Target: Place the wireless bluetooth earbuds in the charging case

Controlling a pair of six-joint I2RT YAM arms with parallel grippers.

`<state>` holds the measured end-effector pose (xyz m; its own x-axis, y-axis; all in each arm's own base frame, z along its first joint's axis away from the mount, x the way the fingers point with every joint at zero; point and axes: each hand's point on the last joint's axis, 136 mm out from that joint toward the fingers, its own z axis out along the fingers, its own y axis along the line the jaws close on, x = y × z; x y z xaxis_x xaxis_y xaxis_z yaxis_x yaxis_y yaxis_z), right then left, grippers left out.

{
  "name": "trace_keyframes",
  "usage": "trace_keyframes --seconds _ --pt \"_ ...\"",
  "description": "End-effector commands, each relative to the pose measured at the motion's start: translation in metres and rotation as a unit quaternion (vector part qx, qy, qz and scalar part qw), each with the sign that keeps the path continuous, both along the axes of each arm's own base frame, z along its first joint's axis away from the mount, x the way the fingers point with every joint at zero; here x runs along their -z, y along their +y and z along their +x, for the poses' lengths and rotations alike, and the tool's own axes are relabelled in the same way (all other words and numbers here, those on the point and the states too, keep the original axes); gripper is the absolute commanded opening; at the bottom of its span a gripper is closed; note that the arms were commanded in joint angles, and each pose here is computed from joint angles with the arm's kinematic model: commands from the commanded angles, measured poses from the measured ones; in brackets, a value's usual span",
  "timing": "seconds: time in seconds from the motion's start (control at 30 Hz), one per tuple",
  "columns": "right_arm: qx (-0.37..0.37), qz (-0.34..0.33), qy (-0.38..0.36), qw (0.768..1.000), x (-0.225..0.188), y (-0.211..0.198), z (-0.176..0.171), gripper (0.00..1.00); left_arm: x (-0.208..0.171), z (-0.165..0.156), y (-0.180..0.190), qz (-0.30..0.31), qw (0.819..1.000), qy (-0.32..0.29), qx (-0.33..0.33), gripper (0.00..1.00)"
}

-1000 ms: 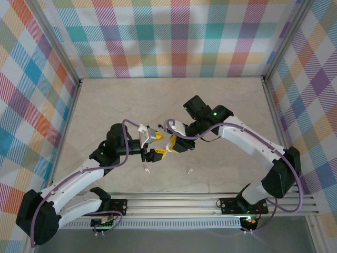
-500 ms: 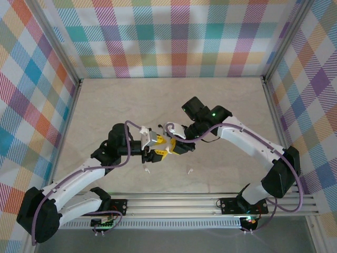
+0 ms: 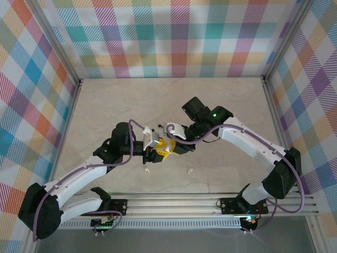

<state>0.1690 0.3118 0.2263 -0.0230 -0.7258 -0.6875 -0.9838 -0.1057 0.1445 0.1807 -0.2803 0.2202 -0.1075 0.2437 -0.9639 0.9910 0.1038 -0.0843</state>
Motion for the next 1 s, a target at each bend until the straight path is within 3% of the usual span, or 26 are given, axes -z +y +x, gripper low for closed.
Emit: trace_keyframes --seconds 0.0,0.27,0.37,0.5,0.63,0.97 --pt "-0.02 0.023 -0.019 0.999 -0.015 0.004 -0.005 0.14 -0.013 -0.005 -0.004 -0.01 1.0 -0.015 0.02 0.4" --pt "-0.022 0.029 -0.02 0.999 -0.017 0.006 -0.004 0.14 -0.012 -0.006 -0.005 -0.008 1.0 -0.01 0.027 0.3" --pt "-0.018 0.025 -0.02 0.999 -0.017 0.006 -0.002 0.17 -0.012 -0.006 -0.006 -0.008 1.0 -0.01 0.028 0.19" --pt "0.008 0.039 -0.03 0.999 -0.024 0.01 0.005 0.36 -0.011 -0.005 -0.005 -0.006 1.0 -0.008 0.021 0.01" --pt "0.043 0.052 -0.075 0.995 -0.028 0.007 0.018 0.48 -0.008 -0.006 -0.001 -0.012 1.0 -0.008 0.007 0.0" --pt "0.104 0.038 -0.1 0.989 -0.026 0.002 0.047 0.51 -0.009 -0.014 0.008 -0.028 0.999 -0.008 -0.013 0.0"
